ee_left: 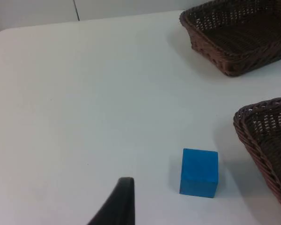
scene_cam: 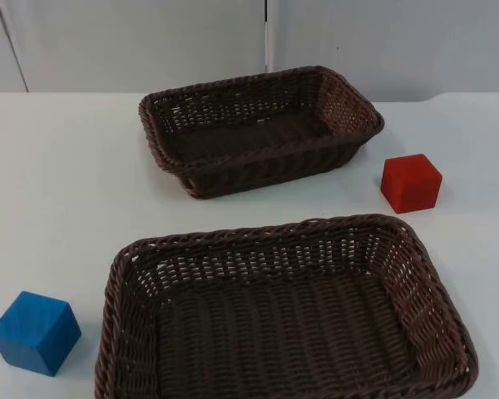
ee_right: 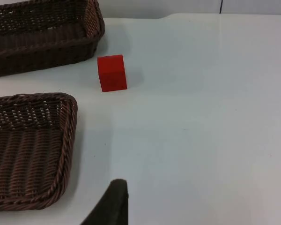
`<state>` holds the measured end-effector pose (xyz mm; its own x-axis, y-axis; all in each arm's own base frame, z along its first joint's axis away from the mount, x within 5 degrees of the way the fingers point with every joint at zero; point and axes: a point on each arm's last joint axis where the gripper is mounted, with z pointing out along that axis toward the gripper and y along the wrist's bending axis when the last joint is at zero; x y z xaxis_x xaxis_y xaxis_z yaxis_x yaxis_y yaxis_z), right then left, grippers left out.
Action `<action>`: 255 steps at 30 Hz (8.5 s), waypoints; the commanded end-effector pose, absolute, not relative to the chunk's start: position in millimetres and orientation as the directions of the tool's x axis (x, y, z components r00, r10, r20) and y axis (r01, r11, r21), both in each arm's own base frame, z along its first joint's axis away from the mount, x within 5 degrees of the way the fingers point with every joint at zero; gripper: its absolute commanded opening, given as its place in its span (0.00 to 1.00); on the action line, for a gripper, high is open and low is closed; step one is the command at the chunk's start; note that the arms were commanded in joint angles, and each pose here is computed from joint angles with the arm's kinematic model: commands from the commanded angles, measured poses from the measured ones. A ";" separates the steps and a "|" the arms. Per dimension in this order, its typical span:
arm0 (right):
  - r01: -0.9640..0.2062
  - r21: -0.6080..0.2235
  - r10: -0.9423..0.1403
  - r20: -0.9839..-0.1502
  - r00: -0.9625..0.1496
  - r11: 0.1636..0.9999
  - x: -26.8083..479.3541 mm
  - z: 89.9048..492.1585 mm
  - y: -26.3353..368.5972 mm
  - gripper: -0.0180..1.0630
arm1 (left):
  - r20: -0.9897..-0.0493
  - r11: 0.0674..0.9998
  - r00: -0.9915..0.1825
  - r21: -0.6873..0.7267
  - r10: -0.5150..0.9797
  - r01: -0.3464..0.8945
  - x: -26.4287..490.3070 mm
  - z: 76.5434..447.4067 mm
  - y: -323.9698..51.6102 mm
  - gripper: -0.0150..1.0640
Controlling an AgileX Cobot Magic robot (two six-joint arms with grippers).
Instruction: Pick up one cube with the left hand and place it into the upper basket. Pick up one cube with the right hand and place it into the lower basket.
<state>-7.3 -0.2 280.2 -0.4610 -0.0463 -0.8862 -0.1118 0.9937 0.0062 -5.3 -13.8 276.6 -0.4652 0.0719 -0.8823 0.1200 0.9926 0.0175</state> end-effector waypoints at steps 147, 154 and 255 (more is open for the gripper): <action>-0.109 -0.011 -0.060 -0.888 -0.456 0.994 -7.3 279.8 -0.8 0.99 | -0.207 0.968 -0.978 -0.251 -0.033 0.021 261.8 140.2 -35.5 0.87; -0.109 -0.011 -0.060 -0.888 -0.456 0.994 -7.3 279.8 -0.8 0.99 | -0.192 0.971 -0.981 -0.238 -0.025 0.022 264.9 127.6 -36.1 0.87; -0.109 -0.011 -0.060 -0.888 -0.456 0.994 -7.3 279.8 -0.8 0.99 | -0.677 0.961 -0.734 -0.164 0.053 0.220 203.3 276.8 -33.0 0.01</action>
